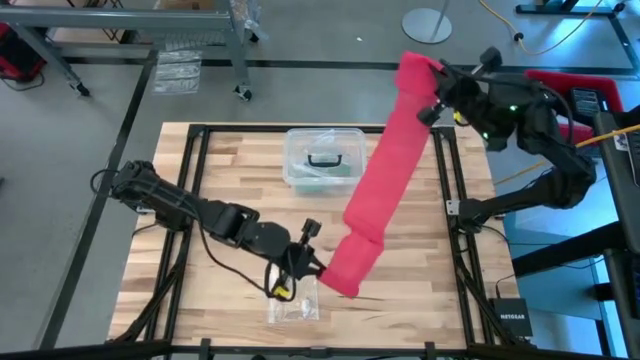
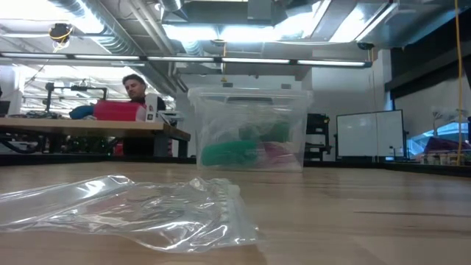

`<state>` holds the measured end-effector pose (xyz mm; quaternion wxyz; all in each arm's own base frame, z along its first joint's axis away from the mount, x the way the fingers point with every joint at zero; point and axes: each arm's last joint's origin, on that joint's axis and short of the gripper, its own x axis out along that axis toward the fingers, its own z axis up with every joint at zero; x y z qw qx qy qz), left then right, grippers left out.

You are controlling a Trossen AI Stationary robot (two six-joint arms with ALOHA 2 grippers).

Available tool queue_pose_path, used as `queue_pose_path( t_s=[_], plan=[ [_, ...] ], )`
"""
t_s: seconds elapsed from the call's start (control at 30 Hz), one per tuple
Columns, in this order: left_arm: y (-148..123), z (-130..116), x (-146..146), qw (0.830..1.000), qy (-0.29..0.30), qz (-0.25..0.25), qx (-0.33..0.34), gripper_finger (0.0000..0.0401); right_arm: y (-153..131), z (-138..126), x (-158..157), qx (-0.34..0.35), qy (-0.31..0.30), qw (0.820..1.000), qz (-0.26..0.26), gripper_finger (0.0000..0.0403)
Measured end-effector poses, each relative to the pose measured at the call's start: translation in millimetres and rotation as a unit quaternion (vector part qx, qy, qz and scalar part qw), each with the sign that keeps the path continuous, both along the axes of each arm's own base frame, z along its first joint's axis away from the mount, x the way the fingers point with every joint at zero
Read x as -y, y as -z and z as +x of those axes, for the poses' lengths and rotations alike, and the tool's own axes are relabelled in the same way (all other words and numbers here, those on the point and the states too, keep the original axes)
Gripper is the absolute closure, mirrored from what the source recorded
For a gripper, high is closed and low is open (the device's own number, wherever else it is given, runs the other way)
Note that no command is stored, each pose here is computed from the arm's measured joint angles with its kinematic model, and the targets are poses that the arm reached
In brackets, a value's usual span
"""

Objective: Roll bandage
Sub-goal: Roll the red bandage

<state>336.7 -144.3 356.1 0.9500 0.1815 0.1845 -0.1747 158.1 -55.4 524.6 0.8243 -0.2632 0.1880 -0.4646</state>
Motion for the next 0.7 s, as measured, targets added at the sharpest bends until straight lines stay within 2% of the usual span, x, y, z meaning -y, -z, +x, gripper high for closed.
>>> queue_pose_path(
  t_s=[0.3, 0.43, 0.53, 0.7],
  plan=[
    [1.6, -15.7, 32.7, 0.999, 0.030, -0.030, -0.017, 0.0389, 11.2, -7.0, 22.3, 0.026, 0.061, 0.996, 0.053, 0.0397],
    [0.6, -17.3, 36.5, 0.999, 0.025, -0.037, -0.012, 0.0389, 13.7, -7.4, 22.9, 0.048, 0.053, 0.994, 0.078, 0.0387],
    [0.2, -15.5, 34.4, 0.999, 0.020, -0.040, -0.009, 0.0389, 20.0, -7.0, 21.5, 0.039, 0.028, 0.993, 0.111, 0.0348],
    [-1.9, -13.9, 31.6, 0.998, 0.023, -0.060, -0.009, 0.0389, 37.6, -11.7, 17.7, 0.000, 0.017, 0.981, 0.191, 0.0243]
  ],
)
